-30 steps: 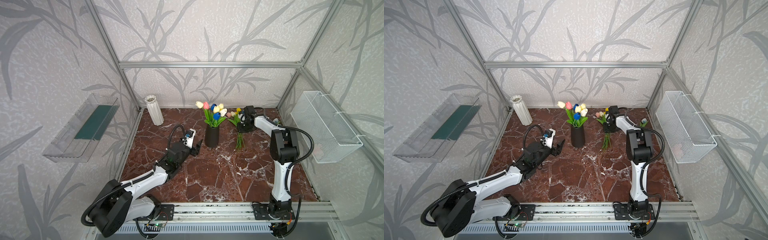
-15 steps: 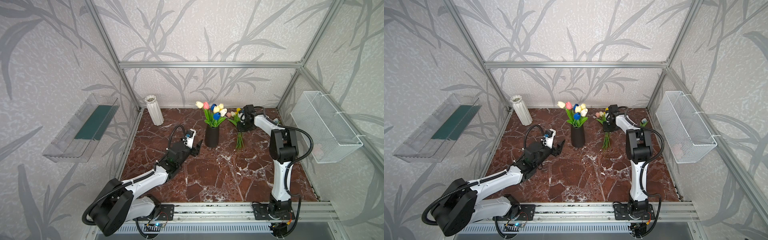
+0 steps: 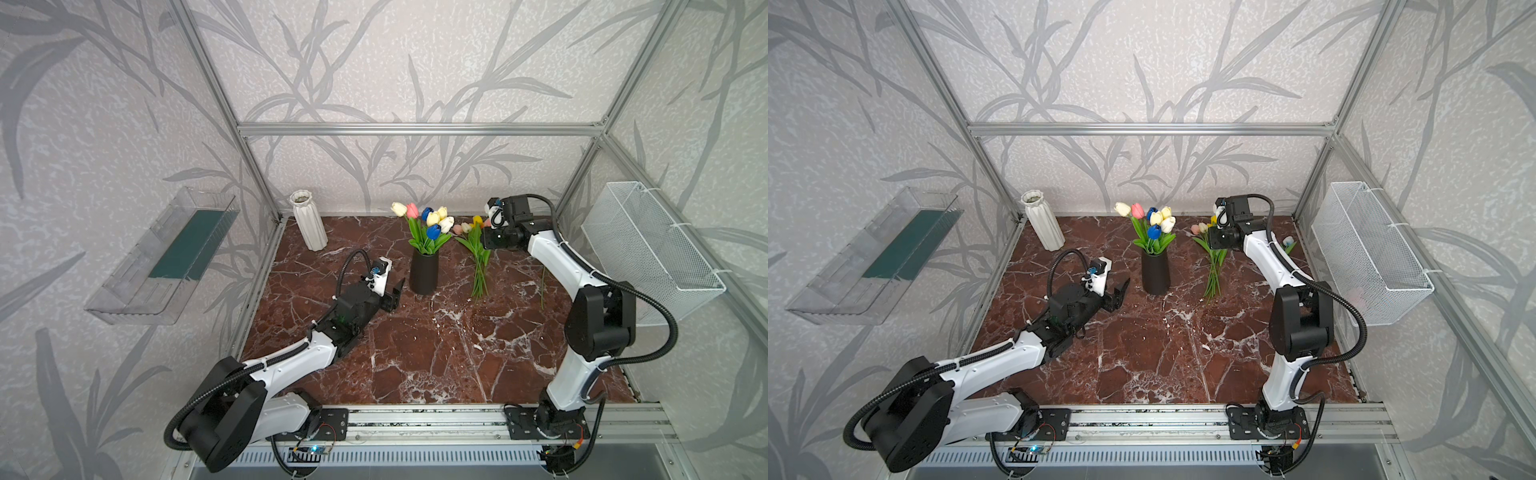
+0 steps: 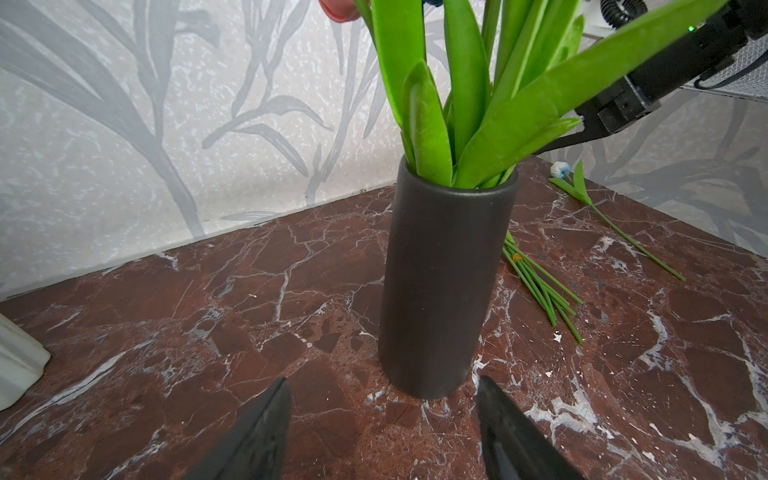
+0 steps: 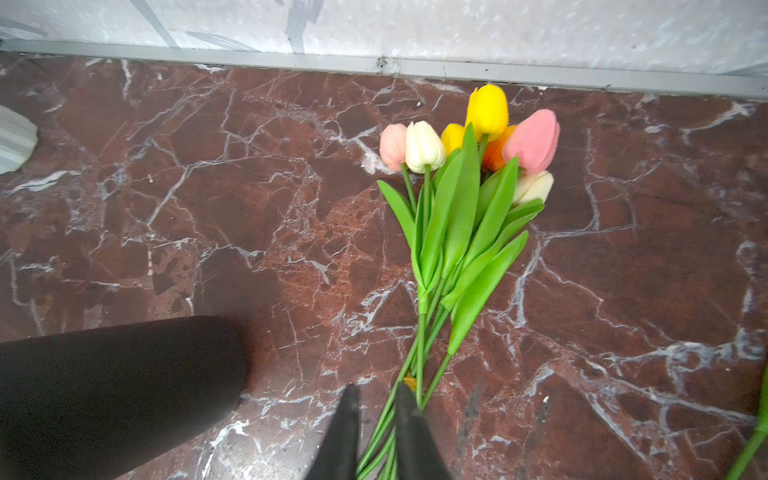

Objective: Arrange the flowers into the vase

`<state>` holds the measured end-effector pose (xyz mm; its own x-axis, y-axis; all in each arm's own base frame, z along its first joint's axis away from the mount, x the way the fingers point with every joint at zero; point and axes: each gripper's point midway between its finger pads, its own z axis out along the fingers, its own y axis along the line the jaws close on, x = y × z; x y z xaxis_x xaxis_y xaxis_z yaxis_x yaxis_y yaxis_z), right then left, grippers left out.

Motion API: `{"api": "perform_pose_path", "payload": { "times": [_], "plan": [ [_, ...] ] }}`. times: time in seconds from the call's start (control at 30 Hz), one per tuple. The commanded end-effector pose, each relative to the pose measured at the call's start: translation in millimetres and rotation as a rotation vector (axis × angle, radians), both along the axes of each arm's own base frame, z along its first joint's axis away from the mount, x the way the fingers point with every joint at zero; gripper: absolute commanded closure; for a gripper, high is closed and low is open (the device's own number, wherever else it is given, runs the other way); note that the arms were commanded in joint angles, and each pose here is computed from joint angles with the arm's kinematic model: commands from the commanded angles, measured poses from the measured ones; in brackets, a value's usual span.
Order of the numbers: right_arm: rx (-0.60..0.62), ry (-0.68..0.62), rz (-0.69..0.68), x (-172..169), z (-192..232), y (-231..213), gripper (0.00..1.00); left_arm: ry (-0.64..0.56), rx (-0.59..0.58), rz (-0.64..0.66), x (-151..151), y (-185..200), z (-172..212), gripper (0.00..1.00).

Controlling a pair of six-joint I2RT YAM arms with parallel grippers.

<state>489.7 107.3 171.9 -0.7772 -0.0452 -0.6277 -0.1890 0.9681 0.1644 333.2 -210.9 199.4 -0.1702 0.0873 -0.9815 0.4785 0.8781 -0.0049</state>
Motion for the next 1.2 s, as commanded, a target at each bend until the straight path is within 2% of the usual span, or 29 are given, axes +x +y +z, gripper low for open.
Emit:
{"api": "perform_pose_path", "payload": {
  "times": [0.0, 0.17, 0.4, 0.5, 0.63, 0.73, 0.8, 0.87, 0.9, 0.97, 1.07, 1.17],
  "plan": [
    [-0.071, 0.103, -0.028, 6, -43, -10, 0.69, -0.038, -0.021, 0.000, 7, -4, 19, 0.29],
    [-0.110, 0.246, -0.023, 13, -88, -10, 0.66, -0.034, -0.022, 0.005, 8, -3, 19, 0.29],
    [-0.131, 0.298, -0.030, 17, -118, -12, 0.66, -0.027, -0.019, 0.009, 8, -3, 16, 0.29],
    [-0.136, 0.309, -0.024, 17, -127, -12, 0.71, -0.029, -0.021, 0.010, 8, -3, 17, 0.29],
    [-0.142, 0.325, -0.021, 16, -134, -12, 0.84, -0.027, -0.018, 0.006, 10, -4, 16, 0.29],
    [-0.145, 0.324, -0.021, 16, -135, -13, 0.88, -0.031, -0.017, 0.004, 10, -5, 17, 0.29],
    [-0.142, 0.319, -0.018, 18, -134, -12, 0.87, -0.032, -0.016, 0.006, 11, -5, 17, 0.29],
    [-0.143, 0.327, -0.019, 18, -135, -12, 0.78, -0.033, -0.015, 0.012, 11, -4, 17, 0.29],
    [-0.140, 0.325, -0.018, 18, -135, -12, 0.78, -0.032, -0.015, 0.009, 11, -5, 16, 0.29],
    [-0.139, 0.327, -0.017, 19, -137, -11, 0.79, -0.033, -0.016, 0.007, 11, -5, 17, 0.29],
    [-0.141, 0.336, -0.016, 18, -140, -11, 0.88, -0.035, -0.017, 0.008, 10, -4, 17, 0.29],
    [-0.135, 0.329, -0.015, 18, -137, -11, 0.92, -0.038, -0.014, 0.011, 9, -3, 18, 0.29]
  ]
}}
